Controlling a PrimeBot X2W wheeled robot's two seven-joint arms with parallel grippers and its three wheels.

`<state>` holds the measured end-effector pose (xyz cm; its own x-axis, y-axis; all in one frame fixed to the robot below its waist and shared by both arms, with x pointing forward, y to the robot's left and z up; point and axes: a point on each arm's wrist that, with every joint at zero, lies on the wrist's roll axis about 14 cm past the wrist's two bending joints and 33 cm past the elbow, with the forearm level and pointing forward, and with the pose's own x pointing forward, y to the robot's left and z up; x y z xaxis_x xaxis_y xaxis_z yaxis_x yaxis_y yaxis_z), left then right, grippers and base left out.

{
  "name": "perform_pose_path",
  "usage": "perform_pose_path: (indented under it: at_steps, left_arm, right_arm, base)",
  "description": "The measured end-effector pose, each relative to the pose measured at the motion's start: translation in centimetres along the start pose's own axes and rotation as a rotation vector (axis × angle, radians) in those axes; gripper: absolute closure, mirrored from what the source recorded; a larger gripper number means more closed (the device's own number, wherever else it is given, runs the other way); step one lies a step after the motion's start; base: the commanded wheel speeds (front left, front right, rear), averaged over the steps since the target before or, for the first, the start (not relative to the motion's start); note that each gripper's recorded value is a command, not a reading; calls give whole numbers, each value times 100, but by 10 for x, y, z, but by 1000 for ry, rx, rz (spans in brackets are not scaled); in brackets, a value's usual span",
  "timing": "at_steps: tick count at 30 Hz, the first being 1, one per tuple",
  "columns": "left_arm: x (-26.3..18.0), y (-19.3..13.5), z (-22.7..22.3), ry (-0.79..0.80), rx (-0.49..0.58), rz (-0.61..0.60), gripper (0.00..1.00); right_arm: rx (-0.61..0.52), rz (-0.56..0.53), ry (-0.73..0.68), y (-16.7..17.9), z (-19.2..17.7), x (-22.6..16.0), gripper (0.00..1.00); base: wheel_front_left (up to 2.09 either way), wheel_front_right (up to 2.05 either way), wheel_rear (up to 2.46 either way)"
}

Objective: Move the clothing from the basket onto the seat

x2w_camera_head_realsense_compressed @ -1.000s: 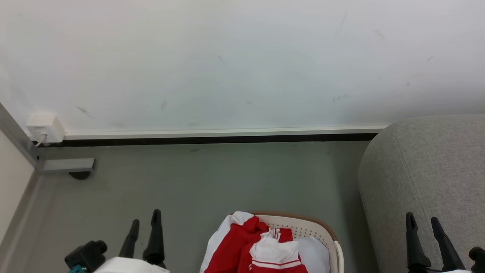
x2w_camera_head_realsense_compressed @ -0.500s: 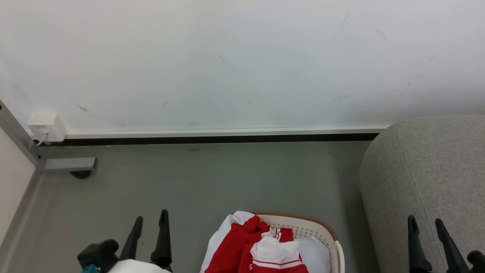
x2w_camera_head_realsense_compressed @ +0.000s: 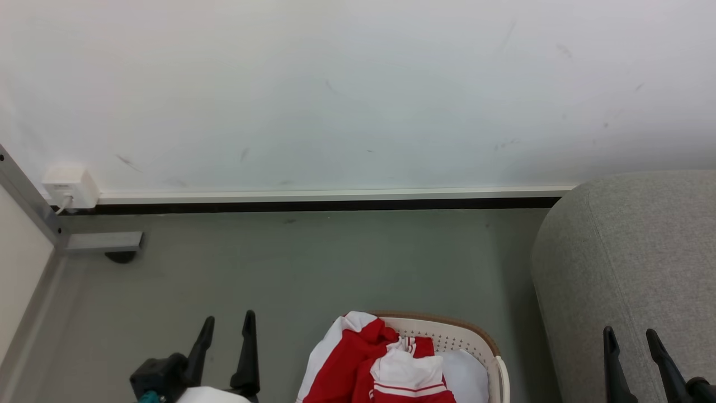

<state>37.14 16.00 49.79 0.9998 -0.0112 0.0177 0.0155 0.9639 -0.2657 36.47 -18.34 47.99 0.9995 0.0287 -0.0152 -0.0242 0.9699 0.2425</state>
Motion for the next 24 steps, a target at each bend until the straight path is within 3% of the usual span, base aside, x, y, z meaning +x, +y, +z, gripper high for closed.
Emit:
perform_pose_path:
  at_steps: [24]
  left_arm:
    - [-4,-9,-1,-26,181,-53,0]
  right_arm:
    - [-125,-2,-8,-7,-2,-3,0]
  base:
    - [0,0,0]
